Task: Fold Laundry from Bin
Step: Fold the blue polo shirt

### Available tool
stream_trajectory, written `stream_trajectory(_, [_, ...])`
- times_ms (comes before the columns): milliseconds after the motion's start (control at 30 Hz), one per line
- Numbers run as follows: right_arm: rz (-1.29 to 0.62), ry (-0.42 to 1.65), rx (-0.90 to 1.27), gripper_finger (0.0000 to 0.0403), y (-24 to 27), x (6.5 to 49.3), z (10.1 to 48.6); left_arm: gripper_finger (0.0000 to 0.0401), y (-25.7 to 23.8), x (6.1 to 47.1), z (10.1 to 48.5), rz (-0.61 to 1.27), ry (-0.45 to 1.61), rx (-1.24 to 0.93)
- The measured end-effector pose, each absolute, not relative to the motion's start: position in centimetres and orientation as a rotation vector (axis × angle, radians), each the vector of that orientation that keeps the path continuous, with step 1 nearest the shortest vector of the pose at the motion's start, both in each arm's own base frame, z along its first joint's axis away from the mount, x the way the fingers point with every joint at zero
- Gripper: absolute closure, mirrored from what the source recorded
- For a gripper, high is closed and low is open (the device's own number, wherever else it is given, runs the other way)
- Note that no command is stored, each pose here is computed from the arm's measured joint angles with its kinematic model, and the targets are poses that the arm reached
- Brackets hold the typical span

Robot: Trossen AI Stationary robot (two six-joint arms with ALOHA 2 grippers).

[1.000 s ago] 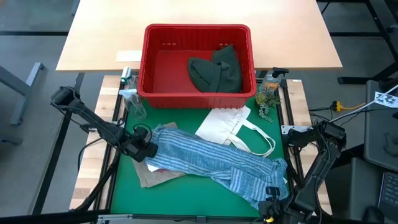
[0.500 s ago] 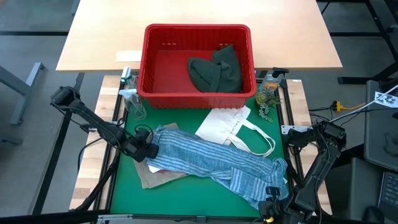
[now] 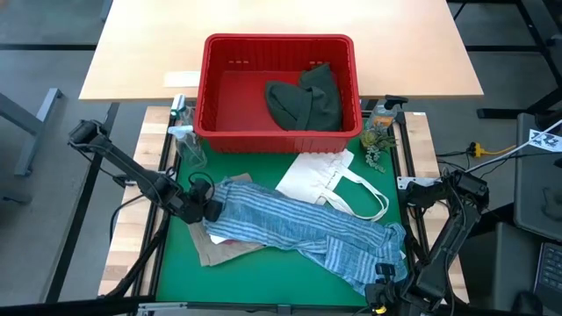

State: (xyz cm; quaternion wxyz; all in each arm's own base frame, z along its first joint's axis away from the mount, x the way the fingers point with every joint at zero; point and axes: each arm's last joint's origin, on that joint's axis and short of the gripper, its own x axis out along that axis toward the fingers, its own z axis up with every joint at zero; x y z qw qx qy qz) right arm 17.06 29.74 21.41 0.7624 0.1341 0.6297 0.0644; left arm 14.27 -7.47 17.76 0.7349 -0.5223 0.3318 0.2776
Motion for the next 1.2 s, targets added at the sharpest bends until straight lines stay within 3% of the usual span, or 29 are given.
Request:
stream_trajectory(367, [0.14,1.369,0.292,0.0254,29.7,17.1,21.4,0.0378,-7.3,14.2,17.8,0.611,0.73,-1.11])
stream_trajectory(900, [0.14,1.369,0.292,0.0254,29.7,17.1,21.4,0.0215,-6.4,14.0,16.5,0.737,0.811,-0.968])
stream_trajectory(1200, [0.14,1.369,0.292,0.0254,29.7,17.1,21.4,0.0217,-6.8,15.6,15.1,0.77,0.814,-0.966])
